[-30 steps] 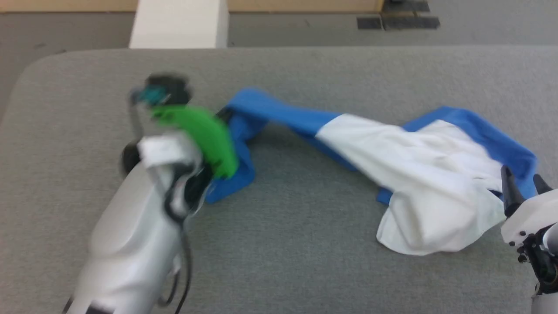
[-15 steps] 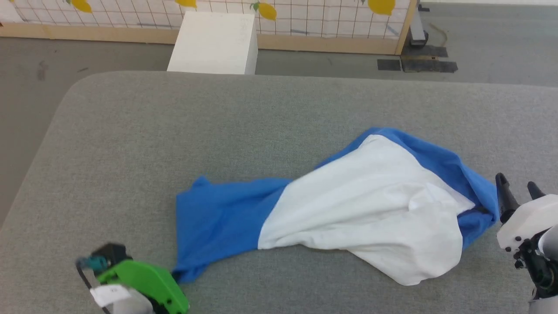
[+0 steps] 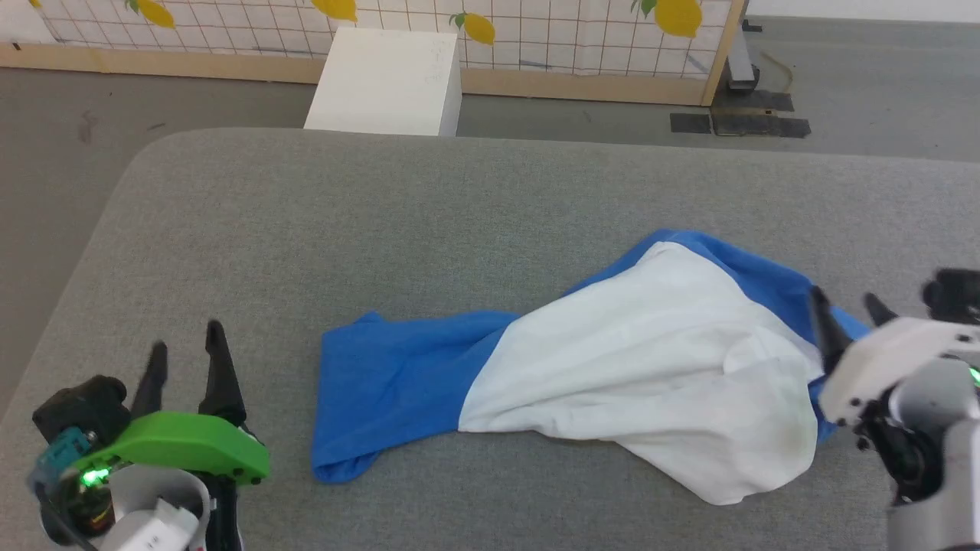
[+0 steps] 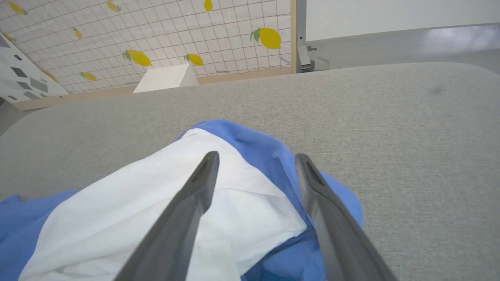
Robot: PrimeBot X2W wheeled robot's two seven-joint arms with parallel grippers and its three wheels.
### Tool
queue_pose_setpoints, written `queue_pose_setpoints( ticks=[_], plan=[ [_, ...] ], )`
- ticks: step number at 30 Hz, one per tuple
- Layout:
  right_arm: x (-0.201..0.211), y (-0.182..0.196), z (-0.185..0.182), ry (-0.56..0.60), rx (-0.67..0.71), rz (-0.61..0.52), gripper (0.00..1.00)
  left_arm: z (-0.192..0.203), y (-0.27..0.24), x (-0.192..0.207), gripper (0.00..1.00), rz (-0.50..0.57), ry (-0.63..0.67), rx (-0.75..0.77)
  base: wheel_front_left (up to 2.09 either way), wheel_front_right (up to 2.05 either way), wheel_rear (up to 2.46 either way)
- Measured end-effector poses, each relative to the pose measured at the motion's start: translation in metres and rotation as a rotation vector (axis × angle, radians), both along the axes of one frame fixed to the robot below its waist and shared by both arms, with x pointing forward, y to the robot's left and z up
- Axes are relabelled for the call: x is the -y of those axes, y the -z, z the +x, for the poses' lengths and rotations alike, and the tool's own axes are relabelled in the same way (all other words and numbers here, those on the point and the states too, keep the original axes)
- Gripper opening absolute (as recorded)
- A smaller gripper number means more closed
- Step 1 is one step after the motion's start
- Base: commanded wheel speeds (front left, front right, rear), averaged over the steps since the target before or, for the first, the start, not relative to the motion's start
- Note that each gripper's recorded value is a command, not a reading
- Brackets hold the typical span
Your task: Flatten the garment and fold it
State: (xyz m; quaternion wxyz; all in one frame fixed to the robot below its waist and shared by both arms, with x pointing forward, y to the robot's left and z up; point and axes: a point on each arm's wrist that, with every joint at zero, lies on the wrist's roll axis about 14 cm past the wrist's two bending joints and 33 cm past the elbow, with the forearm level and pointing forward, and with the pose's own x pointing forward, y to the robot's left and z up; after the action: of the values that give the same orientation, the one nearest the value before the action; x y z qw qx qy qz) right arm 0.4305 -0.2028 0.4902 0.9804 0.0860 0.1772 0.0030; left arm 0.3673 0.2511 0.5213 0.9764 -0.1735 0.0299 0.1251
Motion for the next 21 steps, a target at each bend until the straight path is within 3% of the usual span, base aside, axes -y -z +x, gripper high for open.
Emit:
queue_pose_setpoints(
  ticks=[1, 5, 13, 20, 21],
  plan=[
    [-0.012, -0.001, 0.003, -0.041, -0.011, -0.009, 1.00, 0.001, -0.010, 0.001, 1.00, 0.071, 0.006, 0.060, 0.00, 0.00, 0.00],
    [-0.051, 0.011, 0.003, -0.199, -0.122, -0.058, 1.00, 0.003, -0.023, 0.013, 1.00, 0.155, 0.031, 0.180, 0.00, 0.00, 0.00],
    [-0.059, 0.074, -0.027, -0.402, -0.521, -0.372, 1.00, 0.011, -0.043, 0.039, 1.00, 0.276, 0.091, 0.277, 0.00, 0.00, 0.00],
    [-0.071, 0.103, -0.046, -0.489, -0.666, -0.373, 1.00, 0.012, -0.042, 0.046, 1.00, 0.291, 0.096, 0.289, 0.00, 0.00, 0.00],
    [-0.071, 0.104, -0.046, -0.490, -0.668, -0.362, 0.34, 0.013, -0.041, 0.046, 1.00, 0.290, 0.096, 0.286, 0.00, 0.00, 0.00]
  ],
)
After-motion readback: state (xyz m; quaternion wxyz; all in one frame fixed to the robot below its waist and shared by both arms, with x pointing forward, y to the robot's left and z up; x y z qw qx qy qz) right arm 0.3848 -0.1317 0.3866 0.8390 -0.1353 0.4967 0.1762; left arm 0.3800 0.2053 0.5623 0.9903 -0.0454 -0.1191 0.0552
